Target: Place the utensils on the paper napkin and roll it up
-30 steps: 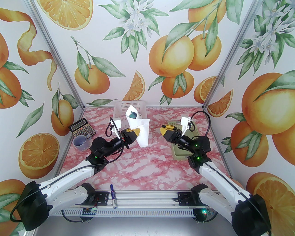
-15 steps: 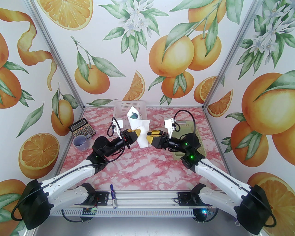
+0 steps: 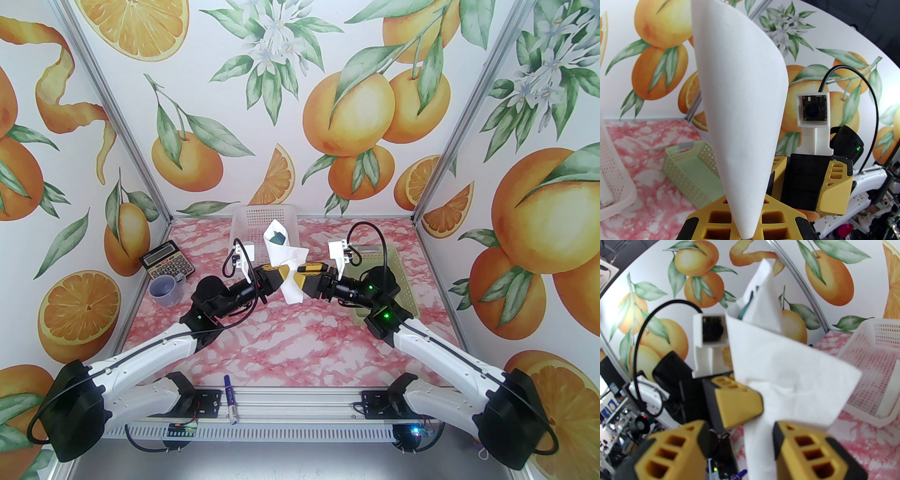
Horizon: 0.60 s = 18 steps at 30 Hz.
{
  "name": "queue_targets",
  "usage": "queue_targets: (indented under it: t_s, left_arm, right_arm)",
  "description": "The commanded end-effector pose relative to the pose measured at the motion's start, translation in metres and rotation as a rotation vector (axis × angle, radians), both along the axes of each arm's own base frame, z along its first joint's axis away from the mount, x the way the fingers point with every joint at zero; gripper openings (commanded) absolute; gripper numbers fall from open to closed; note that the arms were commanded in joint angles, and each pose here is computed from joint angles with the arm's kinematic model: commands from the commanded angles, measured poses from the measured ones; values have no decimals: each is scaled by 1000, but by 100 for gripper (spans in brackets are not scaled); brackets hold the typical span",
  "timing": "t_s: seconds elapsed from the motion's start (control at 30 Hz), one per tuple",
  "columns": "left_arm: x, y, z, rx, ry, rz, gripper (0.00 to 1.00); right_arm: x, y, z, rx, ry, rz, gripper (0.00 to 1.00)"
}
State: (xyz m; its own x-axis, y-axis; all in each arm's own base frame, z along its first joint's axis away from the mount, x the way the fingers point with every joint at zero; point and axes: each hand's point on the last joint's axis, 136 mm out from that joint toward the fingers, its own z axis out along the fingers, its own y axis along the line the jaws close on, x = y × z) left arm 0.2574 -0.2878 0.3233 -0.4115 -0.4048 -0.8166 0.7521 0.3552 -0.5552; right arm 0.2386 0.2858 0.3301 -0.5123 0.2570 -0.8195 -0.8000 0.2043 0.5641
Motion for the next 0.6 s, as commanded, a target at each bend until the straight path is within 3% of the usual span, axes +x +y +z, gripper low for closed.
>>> queue_targets:
  t_s: [0.0, 0.57]
  left_arm:
    - [-3, -1, 21, -42, -45, -20, 0]
    - [-5, -6, 19, -51, -36, -54, 0]
  right_arm:
    - [7, 1, 3, -15, -22, -35, 53]
    - [23, 10, 39, 57, -111, -36, 51]
